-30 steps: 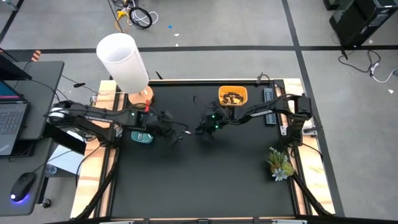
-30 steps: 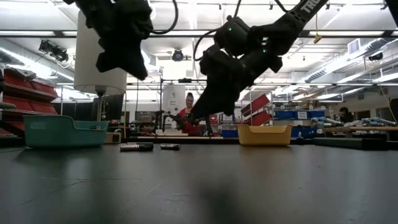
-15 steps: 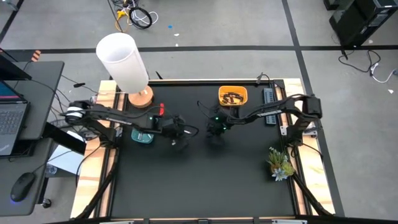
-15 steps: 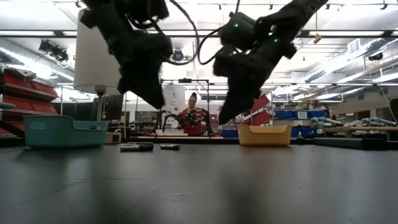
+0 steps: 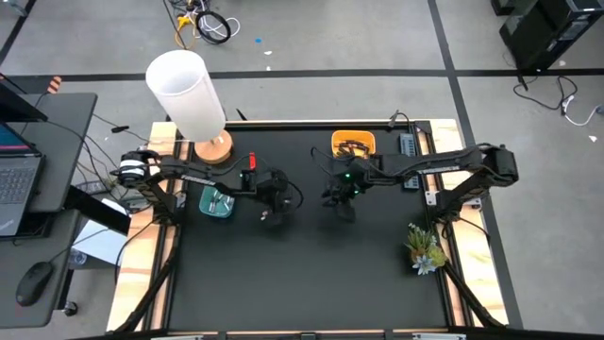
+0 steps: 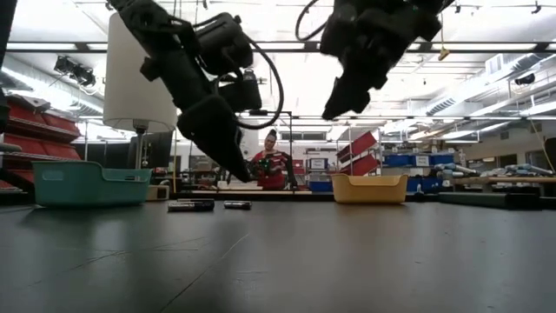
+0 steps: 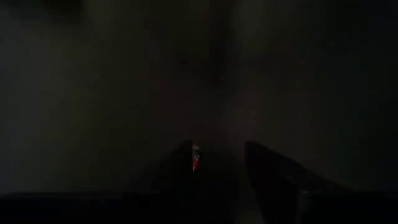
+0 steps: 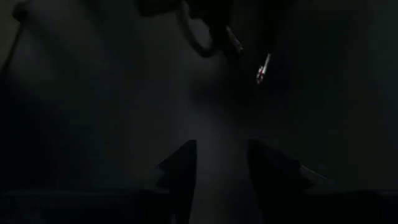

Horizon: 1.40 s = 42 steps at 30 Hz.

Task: Sort batteries
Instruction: Put the silver battery into the green bin

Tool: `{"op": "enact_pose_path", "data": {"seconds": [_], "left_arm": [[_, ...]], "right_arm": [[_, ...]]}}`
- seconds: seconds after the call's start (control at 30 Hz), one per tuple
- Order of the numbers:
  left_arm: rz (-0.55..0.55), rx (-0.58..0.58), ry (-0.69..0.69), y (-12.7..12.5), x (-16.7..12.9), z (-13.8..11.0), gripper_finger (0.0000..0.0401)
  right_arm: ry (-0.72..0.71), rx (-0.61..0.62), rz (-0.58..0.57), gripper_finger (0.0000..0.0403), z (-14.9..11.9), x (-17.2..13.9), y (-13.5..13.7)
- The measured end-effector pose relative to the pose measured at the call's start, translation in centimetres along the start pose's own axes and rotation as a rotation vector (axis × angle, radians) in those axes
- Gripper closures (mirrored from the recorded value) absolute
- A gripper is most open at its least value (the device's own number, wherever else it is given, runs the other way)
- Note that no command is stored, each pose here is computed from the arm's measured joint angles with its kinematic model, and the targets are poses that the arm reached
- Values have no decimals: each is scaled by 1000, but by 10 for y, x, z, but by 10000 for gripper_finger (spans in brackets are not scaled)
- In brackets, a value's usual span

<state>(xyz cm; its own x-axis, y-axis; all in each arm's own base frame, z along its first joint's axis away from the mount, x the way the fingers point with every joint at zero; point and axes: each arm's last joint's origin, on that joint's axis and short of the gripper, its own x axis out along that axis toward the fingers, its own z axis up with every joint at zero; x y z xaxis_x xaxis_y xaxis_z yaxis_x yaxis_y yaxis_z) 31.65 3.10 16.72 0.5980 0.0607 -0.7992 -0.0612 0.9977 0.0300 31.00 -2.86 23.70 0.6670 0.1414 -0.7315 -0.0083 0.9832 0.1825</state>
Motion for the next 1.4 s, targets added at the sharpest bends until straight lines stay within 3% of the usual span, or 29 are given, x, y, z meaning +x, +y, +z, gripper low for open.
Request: {"op": "enact_pose_path", "data": {"seconds": [0.3, 0.73, 0.87, 1.07, 1.4], "left_arm": [[-24, 41, -35, 21, 7, -16, 250], [-39, 68, -32, 31, 30, -36, 255], [-43, 47, -27, 31, 36, -38, 280], [-52, 19, 13, 31, 36, -41, 371], [93, -108, -28, 37, 36, -30, 379]], "right_arm": [[-21, -11, 6, 252, -2, -19, 14], [-11, 44, 14, 252, -15, -19, 14], [-18, 47, 16, 252, -14, -20, 14], [-40, 44, 15, 252, -12, -24, 14], [-66, 64, -14, 252, -11, -32, 4]]}}
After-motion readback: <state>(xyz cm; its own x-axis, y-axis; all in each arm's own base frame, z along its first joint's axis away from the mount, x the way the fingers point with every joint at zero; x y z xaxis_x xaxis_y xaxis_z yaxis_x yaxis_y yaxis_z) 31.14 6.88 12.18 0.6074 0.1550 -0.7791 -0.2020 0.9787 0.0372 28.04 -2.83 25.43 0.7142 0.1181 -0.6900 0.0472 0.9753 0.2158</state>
